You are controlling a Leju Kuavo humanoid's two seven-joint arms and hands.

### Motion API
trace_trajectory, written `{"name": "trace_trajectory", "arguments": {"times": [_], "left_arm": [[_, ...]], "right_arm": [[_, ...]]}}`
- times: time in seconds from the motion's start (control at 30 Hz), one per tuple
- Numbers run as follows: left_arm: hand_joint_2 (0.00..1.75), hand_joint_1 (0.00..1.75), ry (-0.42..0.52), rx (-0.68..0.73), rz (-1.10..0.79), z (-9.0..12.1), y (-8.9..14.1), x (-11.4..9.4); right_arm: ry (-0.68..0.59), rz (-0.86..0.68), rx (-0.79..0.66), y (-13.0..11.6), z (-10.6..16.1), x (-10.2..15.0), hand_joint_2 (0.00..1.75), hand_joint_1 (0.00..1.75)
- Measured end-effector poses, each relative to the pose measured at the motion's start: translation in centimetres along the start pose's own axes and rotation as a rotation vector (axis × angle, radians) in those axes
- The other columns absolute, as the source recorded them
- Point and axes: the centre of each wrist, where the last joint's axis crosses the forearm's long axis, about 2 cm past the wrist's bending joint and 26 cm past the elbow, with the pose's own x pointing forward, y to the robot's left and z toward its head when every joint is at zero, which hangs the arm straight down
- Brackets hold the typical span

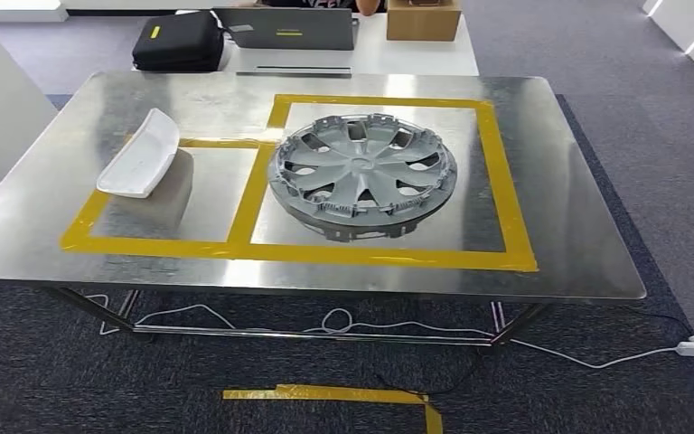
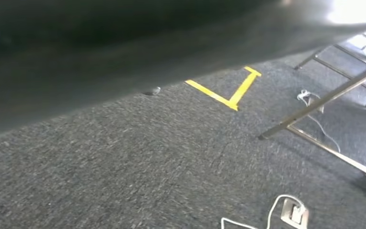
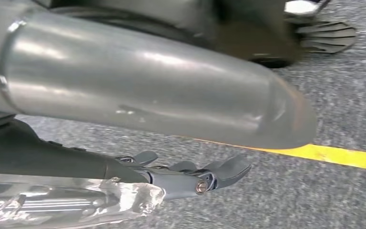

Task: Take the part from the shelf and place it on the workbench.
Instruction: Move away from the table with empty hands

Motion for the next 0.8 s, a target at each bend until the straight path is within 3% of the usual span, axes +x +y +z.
{"name": "trace_trajectory", "arguments": {"times": [0.47, 0.53, 0.63, 0.67, 0.8], "left_arm": [[0.0, 0.0, 0.034, -0.04, -0.008, 0.1, 0.0, -0.3], [0.0, 0.0, 0.169, -0.208, -0.041, 1.0, -0.8, -0.9], [0.0, 0.0, 0.54, -0.473, -0.173, 4.6, -2.3, -2.9], [0.0, 0.0, 0.618, -0.511, -0.2, 6.1, -2.5, -3.5], [0.0, 0.0, 0.712, -0.619, -0.23, 9.6, -3.0, -4.8]], "right_arm": [[0.008, 0.001, 0.007, 0.1, 0.1, -0.2, 0.0, 0.0], [0.02, 0.013, 0.027, 0.1, 0.1, -0.1, 0.0, 0.0], [0.039, 0.028, 0.059, 0.1, 0.1, -0.3, 0.0, 0.0], [0.044, 0.03, 0.063, 0.1, 0.1, -0.4, 0.0, 0.0], [0.054, 0.037, 0.063, -0.3, 0.2, -0.9, 0.0, 0.0]]}}
